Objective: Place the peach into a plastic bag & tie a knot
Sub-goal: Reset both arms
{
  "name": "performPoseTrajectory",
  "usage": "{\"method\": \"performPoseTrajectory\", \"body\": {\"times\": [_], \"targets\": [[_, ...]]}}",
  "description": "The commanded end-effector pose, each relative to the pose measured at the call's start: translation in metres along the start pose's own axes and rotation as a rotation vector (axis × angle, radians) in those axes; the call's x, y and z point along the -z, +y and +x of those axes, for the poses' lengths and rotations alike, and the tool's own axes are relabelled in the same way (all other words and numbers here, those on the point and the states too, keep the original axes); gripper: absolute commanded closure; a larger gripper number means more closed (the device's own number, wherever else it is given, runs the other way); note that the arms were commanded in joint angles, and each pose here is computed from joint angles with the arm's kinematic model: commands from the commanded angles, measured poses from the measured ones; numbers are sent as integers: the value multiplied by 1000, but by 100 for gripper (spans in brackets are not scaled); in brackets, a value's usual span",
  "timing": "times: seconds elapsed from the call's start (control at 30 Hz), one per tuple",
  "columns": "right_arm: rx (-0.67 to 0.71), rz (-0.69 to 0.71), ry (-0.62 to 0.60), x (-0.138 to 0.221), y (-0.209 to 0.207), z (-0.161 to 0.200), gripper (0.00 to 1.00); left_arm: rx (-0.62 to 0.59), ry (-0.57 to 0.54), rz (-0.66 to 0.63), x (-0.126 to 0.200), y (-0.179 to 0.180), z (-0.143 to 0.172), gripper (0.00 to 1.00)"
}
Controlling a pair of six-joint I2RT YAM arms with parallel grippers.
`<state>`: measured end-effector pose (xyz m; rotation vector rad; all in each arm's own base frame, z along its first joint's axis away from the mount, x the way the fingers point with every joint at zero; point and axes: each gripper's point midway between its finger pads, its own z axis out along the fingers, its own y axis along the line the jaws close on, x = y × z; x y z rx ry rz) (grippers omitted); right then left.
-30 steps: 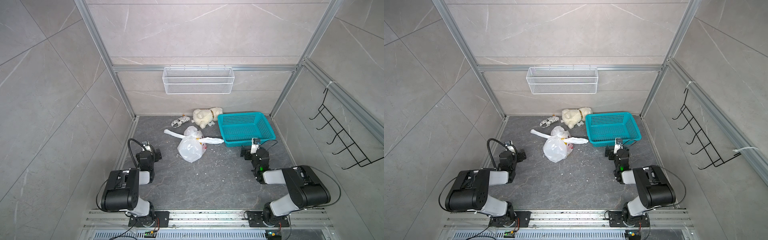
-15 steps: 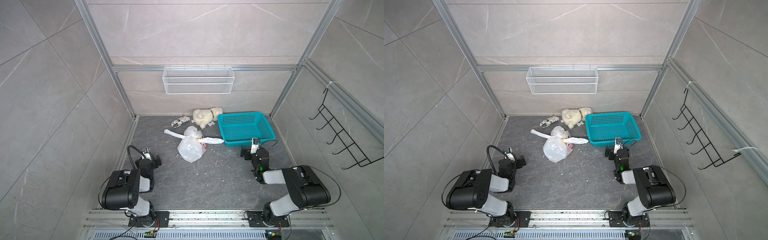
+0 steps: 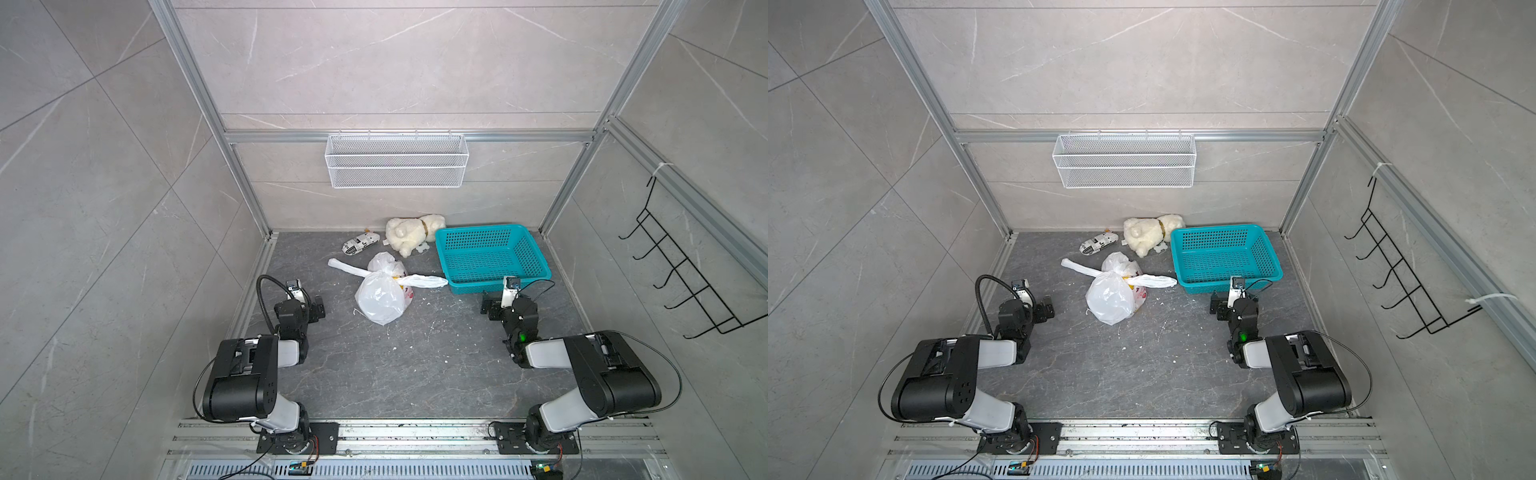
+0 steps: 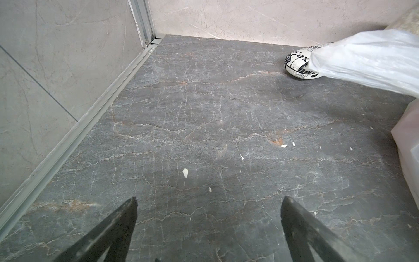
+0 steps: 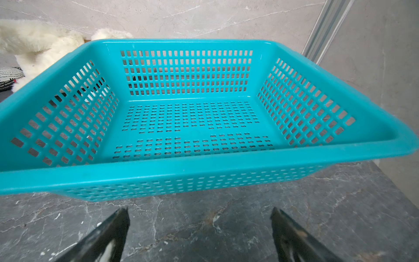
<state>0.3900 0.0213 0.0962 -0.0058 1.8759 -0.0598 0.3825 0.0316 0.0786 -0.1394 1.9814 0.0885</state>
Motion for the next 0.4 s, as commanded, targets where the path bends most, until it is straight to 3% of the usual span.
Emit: {"method": "performPoseTrajectory", "body": {"times": [0.0,0.37], "targets": [[7,1,3,2,-1,0,0,-24,-26,20,1,-4,-8,0],[7,0,5,1,0,0,0,-25,-26,19,1,-4,-7,0]]}}
